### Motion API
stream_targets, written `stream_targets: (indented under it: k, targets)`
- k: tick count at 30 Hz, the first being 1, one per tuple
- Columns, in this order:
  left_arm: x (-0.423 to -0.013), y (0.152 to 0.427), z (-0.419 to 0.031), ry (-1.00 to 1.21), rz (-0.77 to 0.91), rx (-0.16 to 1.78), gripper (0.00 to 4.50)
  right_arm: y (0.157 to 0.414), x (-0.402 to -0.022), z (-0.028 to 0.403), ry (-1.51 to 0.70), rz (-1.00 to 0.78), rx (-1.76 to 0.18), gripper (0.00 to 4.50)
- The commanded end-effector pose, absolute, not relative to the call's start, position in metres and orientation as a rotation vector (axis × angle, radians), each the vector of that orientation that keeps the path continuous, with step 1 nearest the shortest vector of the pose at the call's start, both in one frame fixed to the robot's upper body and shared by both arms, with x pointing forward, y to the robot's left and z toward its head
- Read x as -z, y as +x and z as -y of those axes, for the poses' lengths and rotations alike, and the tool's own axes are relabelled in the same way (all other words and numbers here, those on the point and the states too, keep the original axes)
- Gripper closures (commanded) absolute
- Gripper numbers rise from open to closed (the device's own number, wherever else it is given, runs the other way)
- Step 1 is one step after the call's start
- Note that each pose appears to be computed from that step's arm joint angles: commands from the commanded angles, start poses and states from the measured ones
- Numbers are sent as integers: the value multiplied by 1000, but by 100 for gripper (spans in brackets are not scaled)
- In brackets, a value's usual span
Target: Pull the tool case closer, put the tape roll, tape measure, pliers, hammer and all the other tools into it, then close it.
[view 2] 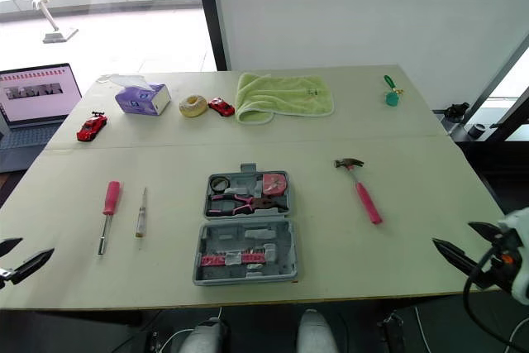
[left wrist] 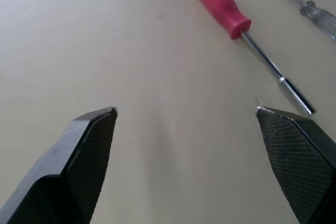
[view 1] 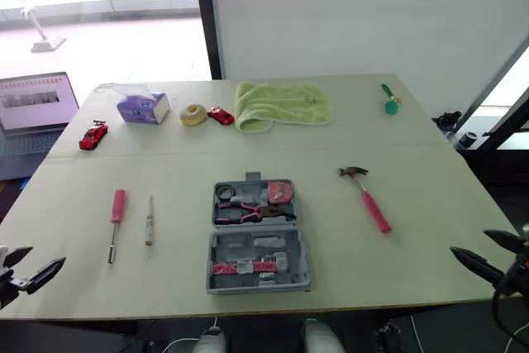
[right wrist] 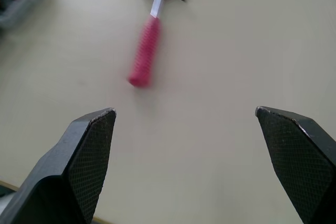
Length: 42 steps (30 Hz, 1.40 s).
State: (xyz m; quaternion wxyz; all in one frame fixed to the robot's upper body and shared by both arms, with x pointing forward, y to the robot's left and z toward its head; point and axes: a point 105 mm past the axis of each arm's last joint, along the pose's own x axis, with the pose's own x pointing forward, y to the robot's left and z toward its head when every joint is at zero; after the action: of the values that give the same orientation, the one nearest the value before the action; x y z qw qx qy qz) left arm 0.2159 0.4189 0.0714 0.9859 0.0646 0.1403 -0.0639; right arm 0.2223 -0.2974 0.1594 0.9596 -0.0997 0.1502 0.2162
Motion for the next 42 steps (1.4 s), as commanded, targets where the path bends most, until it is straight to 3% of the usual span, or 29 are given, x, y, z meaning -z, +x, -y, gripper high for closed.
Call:
stream_targets:
  k: [1, 8, 13, 26, 42]
  targets:
    - [-97, 236, -401, 128, -171, 48, 7, 245, -191, 208, -228, -172, -732, 0]
    - [-105, 255, -321, 33, -163, 183, 7, 257, -184, 120, -398, -153, -1090, 0]
    - [-105, 264, -286, -10, -239, 158, 7, 269, -181, 99, -501, -137, -1164, 0]
    - [-72, 298, -270, 14, -580, -133, 7, 283, -183, 86, -537, -104, -1186, 0]
    - [-25, 323, -243, -73, -687, -162, 7, 278, -191, 88, -517, -99, -1142, 0]
